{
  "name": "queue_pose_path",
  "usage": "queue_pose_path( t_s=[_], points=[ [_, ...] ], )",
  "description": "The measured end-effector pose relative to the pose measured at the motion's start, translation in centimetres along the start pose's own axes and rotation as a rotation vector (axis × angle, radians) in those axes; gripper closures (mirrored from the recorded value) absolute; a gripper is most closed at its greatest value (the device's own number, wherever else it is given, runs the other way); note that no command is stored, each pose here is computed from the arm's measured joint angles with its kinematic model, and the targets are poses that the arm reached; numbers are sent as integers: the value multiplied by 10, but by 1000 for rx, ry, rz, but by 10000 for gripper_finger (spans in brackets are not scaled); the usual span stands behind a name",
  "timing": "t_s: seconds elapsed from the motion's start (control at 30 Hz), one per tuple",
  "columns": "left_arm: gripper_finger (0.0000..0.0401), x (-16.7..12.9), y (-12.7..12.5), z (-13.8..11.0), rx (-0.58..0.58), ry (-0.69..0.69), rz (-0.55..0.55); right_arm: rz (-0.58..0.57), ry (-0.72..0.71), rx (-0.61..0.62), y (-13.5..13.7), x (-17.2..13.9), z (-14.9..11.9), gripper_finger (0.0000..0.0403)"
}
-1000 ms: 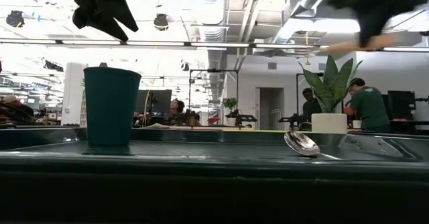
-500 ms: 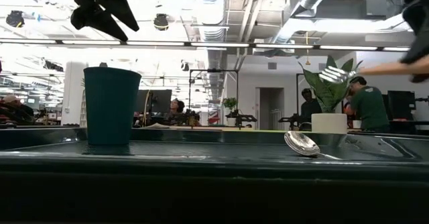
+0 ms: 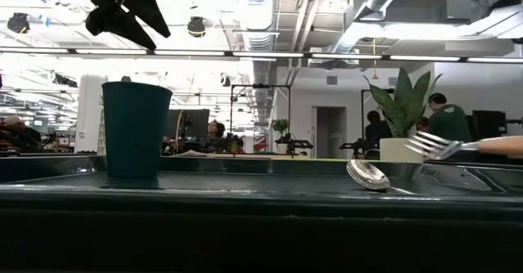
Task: Pick and place plate/cup/fork/spoon on tray
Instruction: Put the fork onto the black tray
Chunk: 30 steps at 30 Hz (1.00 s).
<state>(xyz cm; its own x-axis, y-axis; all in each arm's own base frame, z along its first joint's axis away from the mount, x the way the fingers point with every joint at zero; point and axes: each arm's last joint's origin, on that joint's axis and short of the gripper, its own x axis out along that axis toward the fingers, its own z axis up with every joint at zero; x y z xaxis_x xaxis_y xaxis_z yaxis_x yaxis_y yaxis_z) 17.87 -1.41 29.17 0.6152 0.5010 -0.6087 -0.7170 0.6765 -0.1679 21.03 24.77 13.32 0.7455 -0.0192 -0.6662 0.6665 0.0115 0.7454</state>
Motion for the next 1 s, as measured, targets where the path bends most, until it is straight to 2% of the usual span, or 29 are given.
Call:
queue_pose_path(
  t_s=[0.4,1.0],
  points=[
    [173,0,0,0,-5,-7,7,-97,46,19,3,12,9,338],
    [173,0,0,0,6,-10,12,-126,69,52,8,18,15,336]
  ],
)
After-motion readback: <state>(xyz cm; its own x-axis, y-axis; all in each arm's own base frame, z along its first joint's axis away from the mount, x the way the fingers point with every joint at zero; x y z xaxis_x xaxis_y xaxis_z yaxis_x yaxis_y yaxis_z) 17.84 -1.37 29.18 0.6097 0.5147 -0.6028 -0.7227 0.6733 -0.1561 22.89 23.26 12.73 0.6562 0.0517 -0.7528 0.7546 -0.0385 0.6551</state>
